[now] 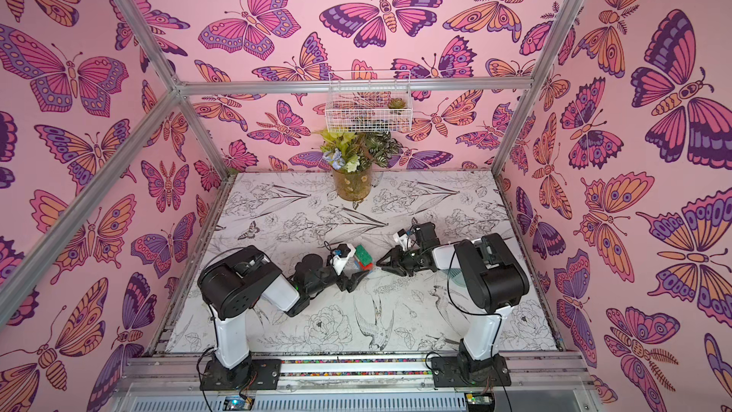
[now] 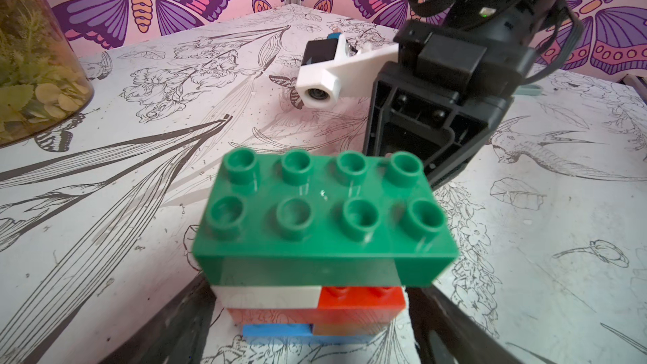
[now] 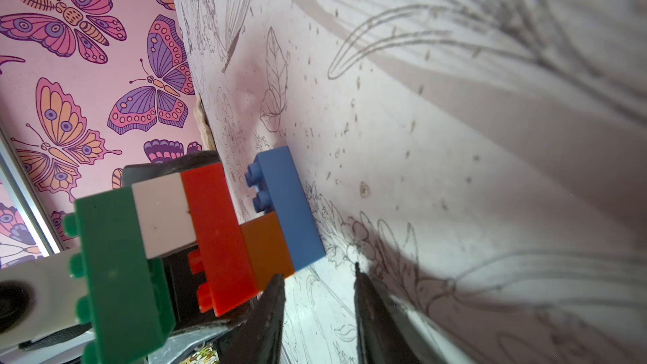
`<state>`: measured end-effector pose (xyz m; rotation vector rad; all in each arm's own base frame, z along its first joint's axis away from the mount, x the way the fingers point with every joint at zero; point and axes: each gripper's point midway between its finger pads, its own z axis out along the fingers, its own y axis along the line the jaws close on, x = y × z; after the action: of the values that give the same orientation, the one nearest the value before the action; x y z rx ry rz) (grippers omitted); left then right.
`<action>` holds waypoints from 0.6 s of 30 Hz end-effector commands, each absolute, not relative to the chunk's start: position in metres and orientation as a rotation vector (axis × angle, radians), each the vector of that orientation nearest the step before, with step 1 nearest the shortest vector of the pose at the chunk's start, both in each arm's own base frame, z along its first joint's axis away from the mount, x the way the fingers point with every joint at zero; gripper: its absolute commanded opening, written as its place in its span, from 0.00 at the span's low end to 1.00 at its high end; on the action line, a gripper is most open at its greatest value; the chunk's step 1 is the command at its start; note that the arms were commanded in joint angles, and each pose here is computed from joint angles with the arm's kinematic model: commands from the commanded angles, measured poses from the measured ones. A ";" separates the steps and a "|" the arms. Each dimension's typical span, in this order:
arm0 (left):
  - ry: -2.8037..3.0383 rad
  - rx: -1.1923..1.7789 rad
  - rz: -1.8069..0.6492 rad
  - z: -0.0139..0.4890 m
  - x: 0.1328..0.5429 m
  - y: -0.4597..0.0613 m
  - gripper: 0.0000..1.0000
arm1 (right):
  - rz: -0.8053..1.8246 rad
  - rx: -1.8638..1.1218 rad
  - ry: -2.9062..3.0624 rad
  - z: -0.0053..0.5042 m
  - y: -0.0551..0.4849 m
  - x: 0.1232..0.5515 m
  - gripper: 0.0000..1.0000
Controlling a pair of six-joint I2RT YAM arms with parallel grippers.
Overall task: Assemble the number 5 with lego
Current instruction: Adjust the lego brick at the center of the board, then pick up the lego brick from the center of the board.
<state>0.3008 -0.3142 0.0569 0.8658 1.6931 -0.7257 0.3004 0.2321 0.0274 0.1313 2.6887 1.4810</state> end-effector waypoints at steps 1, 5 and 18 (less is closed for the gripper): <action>1.682 0.854 -0.751 0.059 0.304 -0.316 0.87 | 1.466 0.119 2.684 0.029 0.229 0.300 0.36; 1.687 0.853 -0.756 0.057 0.306 -0.317 0.85 | 1.468 0.116 2.683 0.029 0.229 0.299 0.35; 1.721 0.878 -0.769 0.049 0.305 -0.321 0.73 | 1.469 0.114 2.679 0.030 0.228 0.300 0.35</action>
<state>0.3069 -0.3211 0.0595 0.8645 1.6872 -0.7555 0.3001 0.2312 0.0268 0.1314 2.6889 1.4797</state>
